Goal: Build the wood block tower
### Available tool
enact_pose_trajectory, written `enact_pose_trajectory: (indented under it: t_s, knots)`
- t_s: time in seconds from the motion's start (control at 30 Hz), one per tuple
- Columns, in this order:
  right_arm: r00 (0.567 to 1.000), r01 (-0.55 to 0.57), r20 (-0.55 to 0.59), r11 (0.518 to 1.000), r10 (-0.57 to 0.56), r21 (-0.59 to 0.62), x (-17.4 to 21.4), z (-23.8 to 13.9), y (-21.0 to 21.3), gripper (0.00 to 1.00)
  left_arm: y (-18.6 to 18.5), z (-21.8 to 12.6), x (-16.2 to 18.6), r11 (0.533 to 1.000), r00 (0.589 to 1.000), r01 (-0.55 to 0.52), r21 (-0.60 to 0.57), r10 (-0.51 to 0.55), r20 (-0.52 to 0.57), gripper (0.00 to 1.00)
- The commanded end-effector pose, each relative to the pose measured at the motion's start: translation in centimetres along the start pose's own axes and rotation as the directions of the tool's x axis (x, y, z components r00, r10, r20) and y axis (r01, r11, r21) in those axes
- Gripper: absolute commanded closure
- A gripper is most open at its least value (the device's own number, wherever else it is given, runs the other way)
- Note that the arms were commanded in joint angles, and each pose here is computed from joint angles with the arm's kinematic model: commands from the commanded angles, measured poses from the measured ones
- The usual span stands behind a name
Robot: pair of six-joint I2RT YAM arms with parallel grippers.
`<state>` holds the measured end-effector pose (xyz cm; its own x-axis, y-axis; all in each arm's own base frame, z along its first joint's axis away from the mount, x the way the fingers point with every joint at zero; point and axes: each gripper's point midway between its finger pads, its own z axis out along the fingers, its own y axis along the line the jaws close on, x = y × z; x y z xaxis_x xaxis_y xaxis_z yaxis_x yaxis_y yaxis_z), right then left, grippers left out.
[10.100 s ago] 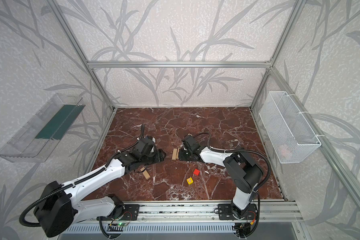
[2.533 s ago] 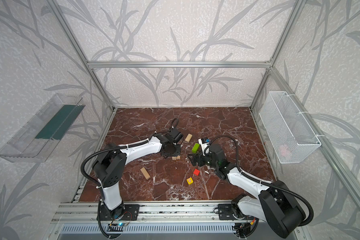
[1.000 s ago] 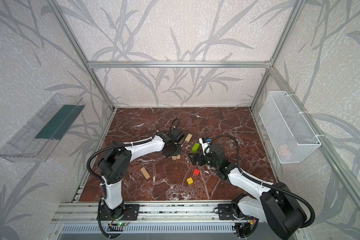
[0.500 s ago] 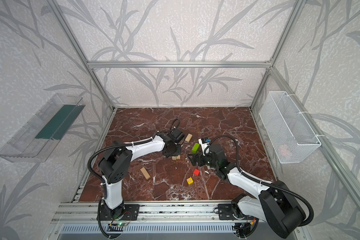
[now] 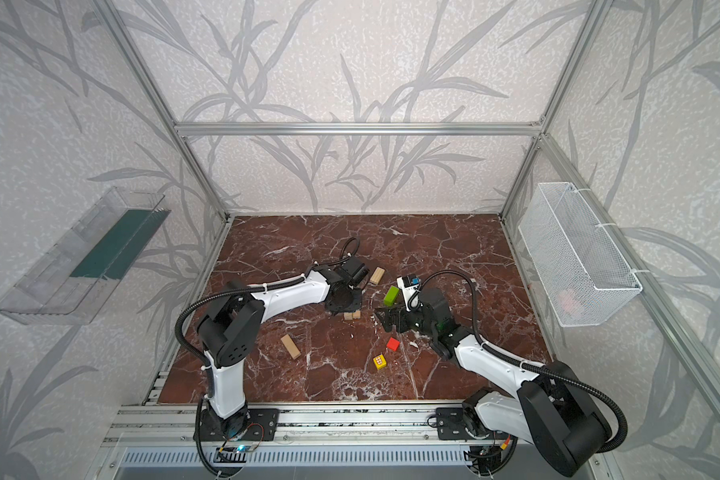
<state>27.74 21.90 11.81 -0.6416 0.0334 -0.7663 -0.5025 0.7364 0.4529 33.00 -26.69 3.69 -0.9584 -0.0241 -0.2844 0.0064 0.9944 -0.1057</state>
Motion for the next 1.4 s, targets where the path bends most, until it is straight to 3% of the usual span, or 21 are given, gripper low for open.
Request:
enact_pose_trajectory:
  t_s: [0.0,0.43,1.0,1.37]
  knots:
    - [1.0,-0.001,0.014,1.0,0.001,-0.016,-0.5,0.0,0.3,0.04,0.2,0.2,-0.2,1.0,1.0,0.014,-0.008,-0.014,-0.004,0.79]
    - [1.0,-0.002,0.014,1.0,0.002,-0.018,-0.5,0.0,0.3,0.04,0.2,-0.3,-0.5,1.0,1.0,0.012,-0.005,-0.012,0.012,0.63]
    - [1.0,-0.001,0.009,1.0,0.002,-0.028,-0.8,-0.1,0.7,0.04,-0.2,-3.3,-1.3,0.999,0.998,0.005,0.043,-0.007,0.058,0.57]
    - [0.988,-0.102,-0.096,0.977,0.122,0.185,-2.1,0.1,-1.8,0.04,1.5,-9.0,-0.9,0.995,0.986,-0.024,0.101,0.007,0.164,0.48]
